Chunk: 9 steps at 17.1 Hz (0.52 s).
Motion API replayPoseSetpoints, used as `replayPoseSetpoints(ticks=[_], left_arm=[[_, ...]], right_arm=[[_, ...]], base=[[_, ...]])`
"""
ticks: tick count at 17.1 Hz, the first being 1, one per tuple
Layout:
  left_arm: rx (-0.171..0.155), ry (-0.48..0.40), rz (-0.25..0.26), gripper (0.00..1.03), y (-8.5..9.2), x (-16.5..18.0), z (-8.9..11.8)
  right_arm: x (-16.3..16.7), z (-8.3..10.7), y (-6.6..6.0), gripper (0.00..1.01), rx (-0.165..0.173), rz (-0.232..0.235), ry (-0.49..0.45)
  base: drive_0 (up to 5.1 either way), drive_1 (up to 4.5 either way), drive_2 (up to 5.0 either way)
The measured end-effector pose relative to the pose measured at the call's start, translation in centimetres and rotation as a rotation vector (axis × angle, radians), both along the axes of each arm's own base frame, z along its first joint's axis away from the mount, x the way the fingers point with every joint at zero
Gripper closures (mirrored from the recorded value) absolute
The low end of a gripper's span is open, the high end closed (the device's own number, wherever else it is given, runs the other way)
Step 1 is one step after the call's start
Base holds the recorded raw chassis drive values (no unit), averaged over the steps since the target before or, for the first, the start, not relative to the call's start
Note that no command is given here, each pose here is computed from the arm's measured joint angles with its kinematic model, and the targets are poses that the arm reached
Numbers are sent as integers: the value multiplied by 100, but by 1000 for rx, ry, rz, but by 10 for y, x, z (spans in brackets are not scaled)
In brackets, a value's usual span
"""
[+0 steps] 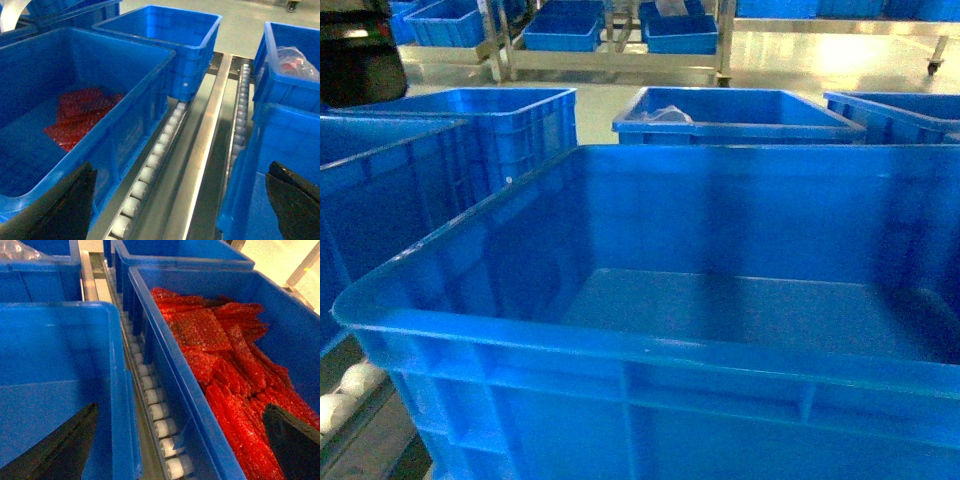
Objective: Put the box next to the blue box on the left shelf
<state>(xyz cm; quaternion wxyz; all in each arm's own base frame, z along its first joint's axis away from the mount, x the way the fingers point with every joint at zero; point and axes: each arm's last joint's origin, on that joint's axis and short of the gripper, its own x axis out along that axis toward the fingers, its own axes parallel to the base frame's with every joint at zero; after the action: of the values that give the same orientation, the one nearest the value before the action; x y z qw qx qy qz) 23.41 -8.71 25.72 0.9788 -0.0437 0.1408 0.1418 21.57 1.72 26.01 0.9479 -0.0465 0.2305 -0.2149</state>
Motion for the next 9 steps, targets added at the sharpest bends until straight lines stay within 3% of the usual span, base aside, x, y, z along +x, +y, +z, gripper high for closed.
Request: replayPoseSetpoints(ticks=[1, 4, 5, 9], left_arm=[[9, -19, -3, 6, -2, -2, 4], [21, -177, 54, 5, -1, -12, 37], [29, -204, 42, 5, -4, -17, 43], [63, -206, 44, 5, -8, -21, 45]], right_arm=[[-2, 10, 2, 1, 2, 8, -32], [-11, 30, 8, 3, -2, 26, -120], [-15, 36, 11, 3, -8, 29, -154], [-23, 42, 13, 3, -32, 35, -171]], base=[[0, 0, 0], [0, 0, 0], [0, 0, 0], [0, 0, 0]])
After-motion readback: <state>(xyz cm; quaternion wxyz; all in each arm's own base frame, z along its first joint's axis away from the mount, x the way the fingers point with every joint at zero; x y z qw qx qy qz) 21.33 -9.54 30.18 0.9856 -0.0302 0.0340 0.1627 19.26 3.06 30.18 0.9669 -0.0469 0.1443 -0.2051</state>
